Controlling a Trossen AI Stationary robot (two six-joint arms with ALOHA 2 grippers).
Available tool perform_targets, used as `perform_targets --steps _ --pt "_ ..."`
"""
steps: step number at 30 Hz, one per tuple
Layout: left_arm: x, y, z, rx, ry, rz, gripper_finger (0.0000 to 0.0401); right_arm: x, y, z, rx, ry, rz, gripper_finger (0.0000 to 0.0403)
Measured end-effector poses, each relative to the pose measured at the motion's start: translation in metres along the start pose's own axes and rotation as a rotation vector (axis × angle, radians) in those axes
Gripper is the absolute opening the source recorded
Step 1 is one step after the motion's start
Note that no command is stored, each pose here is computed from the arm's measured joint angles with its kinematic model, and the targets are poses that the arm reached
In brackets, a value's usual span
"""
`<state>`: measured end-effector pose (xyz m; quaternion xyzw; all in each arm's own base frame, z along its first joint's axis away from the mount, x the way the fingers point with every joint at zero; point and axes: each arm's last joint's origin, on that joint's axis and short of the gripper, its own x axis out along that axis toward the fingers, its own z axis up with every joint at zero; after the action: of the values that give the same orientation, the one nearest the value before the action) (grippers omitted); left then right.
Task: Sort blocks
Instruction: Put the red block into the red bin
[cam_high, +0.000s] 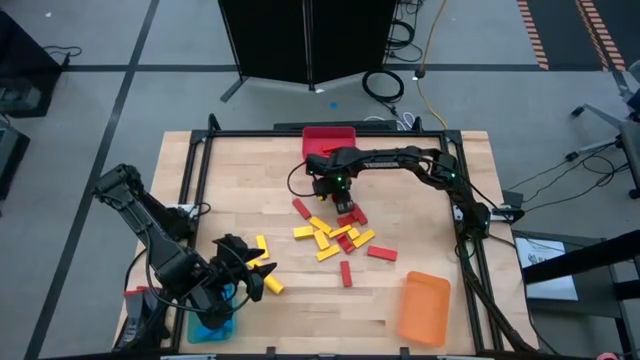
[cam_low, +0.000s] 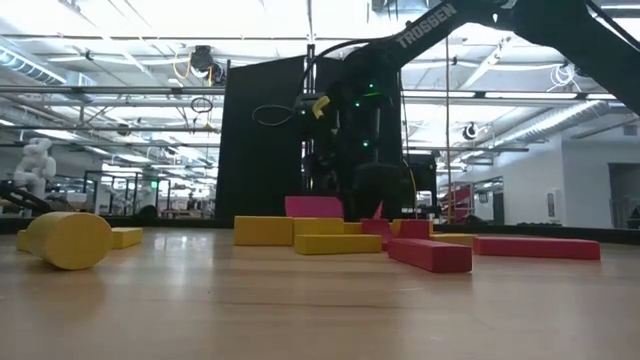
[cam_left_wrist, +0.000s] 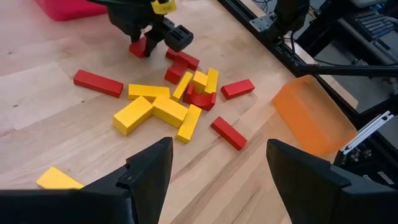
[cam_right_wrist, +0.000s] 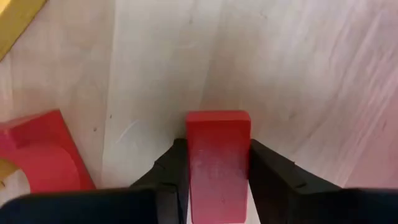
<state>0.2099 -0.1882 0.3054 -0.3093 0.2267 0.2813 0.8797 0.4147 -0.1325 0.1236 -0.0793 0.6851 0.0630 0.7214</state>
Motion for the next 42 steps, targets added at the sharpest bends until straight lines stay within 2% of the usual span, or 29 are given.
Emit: perform_targets --steps 5,10,18,24,29,32,36,42 --pt "0.000 0.000 0.000 -0.001 0.000 0.000 0.0264 -0.003 0.000 0.000 0.061 -0.006 -0.014 0.0108" --pt "0.000 0.000 0.000 0.000 0.000 0.000 0.0264 -0.029 -0.002 0.004 0.084 -0.079 -0.031 0.0108" --pt "0.000 0.000 0.000 0.008 -0.001 0.000 0.0264 -0.133 -0.020 0.011 0.136 -0.393 -0.120 0.0108" --pt "0.000 0.000 0.000 0.008 -0.001 0.001 0.0264 -0.200 -0.065 -0.004 0.272 -0.646 -0.271 0.0108" --pt "0.000 -0.001 0.000 -0.009 -0.002 -0.007 0.0264 -0.194 -0.111 -0.037 0.490 -0.648 -0.284 0.0108" --pt "0.000 -0.001 0.000 -0.010 -0.002 -0.007 0.0264 -0.186 -0.129 -0.057 0.577 -0.620 -0.277 0.0108" --pt "0.000 -0.001 0.000 -0.009 -0.004 -0.007 0.0264 -0.156 -0.136 -0.072 0.620 -0.528 -0.233 0.0108" --pt "0.000 0.000 0.001 -0.001 -0.018 0.001 0.0264 -0.112 -0.128 -0.081 0.628 -0.437 -0.142 0.0108"
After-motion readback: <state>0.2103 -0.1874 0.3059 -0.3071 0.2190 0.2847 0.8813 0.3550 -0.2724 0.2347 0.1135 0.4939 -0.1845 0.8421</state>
